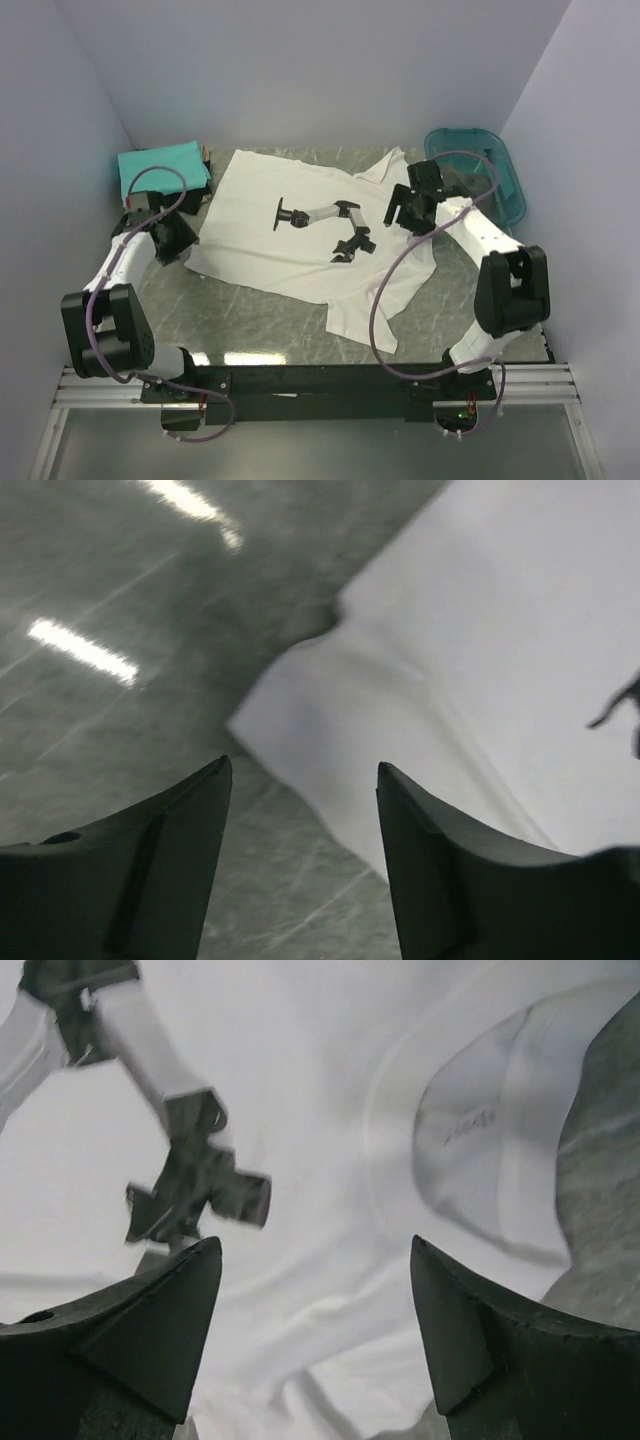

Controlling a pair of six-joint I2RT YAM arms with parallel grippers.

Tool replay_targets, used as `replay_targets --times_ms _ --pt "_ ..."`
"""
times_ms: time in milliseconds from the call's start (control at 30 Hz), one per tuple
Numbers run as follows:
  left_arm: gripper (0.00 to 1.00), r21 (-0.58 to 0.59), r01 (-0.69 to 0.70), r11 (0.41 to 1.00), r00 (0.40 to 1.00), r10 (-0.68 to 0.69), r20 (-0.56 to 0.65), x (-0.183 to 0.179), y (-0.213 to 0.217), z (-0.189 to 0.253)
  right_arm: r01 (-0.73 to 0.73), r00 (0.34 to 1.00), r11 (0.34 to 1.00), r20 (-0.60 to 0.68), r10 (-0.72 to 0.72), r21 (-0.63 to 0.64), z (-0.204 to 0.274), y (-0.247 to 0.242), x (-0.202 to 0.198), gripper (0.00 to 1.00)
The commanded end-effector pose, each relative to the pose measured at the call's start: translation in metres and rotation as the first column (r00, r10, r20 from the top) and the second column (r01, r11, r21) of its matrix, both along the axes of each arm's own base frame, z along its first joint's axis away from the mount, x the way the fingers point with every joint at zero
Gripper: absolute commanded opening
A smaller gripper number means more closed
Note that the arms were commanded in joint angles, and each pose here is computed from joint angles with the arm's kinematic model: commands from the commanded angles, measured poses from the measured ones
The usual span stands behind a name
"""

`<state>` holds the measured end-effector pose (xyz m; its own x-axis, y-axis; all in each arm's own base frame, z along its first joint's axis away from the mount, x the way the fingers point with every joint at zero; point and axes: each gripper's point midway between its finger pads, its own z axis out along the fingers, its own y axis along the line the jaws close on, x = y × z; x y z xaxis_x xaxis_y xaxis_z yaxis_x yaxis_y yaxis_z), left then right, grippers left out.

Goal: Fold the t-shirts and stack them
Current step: Flatten the tshirt out

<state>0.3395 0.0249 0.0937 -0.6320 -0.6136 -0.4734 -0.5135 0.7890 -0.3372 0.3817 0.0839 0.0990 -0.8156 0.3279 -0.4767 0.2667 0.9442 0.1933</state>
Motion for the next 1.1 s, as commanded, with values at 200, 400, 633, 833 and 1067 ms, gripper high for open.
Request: replay_targets --times_ms 200,400,633,833,1067 --pt "0.57 0.068 -0.084 0.994 0.993 0.089 -0.083 -0.035 0.036 -0.024 -0.033 0.998 0.997 0.050 0.030 0.073 0.019 0.016 -0.066 0.82" --pt "0.56 0.030 -0.078 0.996 0.992 0.081 -0.098 -0.027 0.036 -0.038 -0.017 0.998 0.996 0.061 0.011 0.089 0.027 0.011 -0.088 0.82" --pt "0.52 -0.024 -0.081 0.996 0.991 0.078 -0.105 -0.014 0.030 -0.050 0.024 0.998 0.996 0.056 -0.028 0.086 0.031 0.005 -0.101 0.82" --pt "0.51 -0.031 -0.083 0.996 0.990 0.079 -0.115 -0.014 0.030 -0.059 0.043 0.997 0.994 0.057 -0.049 0.096 0.030 0.003 -0.108 0.82" --pt "0.45 -0.025 -0.088 0.996 0.989 0.084 -0.123 -0.010 0.033 -0.068 0.060 0.997 0.993 0.049 -0.065 0.096 0.025 0.000 -0.116 0.82"
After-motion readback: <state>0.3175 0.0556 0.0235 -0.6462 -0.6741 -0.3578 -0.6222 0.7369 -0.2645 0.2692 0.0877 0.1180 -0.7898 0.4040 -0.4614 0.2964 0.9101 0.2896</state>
